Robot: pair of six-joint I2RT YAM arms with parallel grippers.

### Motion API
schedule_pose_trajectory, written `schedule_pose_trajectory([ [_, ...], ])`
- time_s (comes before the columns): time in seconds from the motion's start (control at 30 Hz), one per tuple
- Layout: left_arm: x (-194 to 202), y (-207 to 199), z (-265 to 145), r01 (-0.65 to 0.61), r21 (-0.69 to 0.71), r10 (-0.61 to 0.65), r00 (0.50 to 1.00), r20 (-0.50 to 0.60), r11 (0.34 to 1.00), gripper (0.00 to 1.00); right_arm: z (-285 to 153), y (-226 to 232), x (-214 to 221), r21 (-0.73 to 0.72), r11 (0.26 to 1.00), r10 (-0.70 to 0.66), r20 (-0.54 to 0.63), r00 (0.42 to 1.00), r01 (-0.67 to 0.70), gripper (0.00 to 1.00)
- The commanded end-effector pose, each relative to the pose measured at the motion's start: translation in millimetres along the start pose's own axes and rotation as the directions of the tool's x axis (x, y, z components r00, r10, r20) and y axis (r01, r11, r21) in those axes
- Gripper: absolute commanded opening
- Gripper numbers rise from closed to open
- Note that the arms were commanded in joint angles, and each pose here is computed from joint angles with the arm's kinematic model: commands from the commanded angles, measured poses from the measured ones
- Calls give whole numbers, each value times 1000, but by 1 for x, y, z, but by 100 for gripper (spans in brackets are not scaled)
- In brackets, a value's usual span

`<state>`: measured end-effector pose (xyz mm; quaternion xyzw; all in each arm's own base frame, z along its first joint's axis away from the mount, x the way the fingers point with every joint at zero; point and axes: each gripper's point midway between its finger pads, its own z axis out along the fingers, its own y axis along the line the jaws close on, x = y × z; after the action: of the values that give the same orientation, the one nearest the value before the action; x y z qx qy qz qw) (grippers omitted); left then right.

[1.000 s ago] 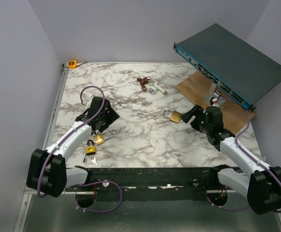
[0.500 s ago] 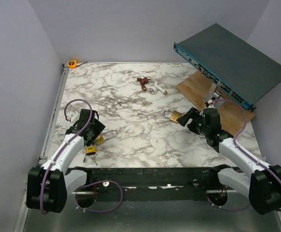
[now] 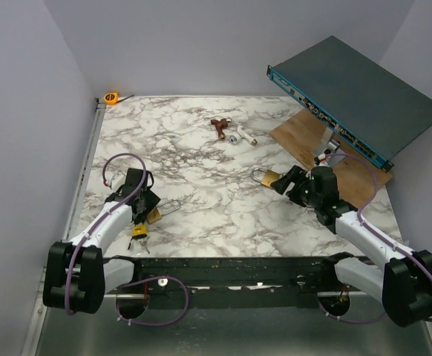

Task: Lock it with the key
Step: Pick up the lock from the center of the board.

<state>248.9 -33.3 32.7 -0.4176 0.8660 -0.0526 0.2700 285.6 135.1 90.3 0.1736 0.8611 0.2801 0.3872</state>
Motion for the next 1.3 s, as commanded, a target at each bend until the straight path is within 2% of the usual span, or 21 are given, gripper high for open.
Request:
schedule_pose_trajectory([
  [0.0,8,15,1,-67,-100,65,998,-15,993,57,2,1,5,-17,1000,16,-5,1000,-16,78],
  [0.3,18,12,-6,-121,-125,117,992,-35,985,58,0,3,4,-23,999,22,2,1000,-22,78],
  [0.4,23,9,-9,-125,-114,120,992,-48,986,54,0,2,4,-22,999,28,1,1000,-28,78],
  [0.67,35,4,-8,-119,-155,103,988,-111,981,53,-2,13,4,-66,997,31,-15,999,-32,77],
  [0.83,40,-2,-2,-118,-145,98,985,-140,982,47,-7,25,2,-109,994,21,-26,999,-24,78],
  [0.87,40,-2,-2,-126,-153,104,984,-143,980,44,-8,28,2,-119,993,20,-34,999,-24,78],
  [1.03,42,-15,-3,-147,-92,131,978,-163,985,0,-14,52,5,-216,976,14,-74,997,-30,78],
  [1.27,47,-60,-18,-164,151,192,961,-198,975,0,-18,112,29,-387,922,-91,-148,985,27,77],
])
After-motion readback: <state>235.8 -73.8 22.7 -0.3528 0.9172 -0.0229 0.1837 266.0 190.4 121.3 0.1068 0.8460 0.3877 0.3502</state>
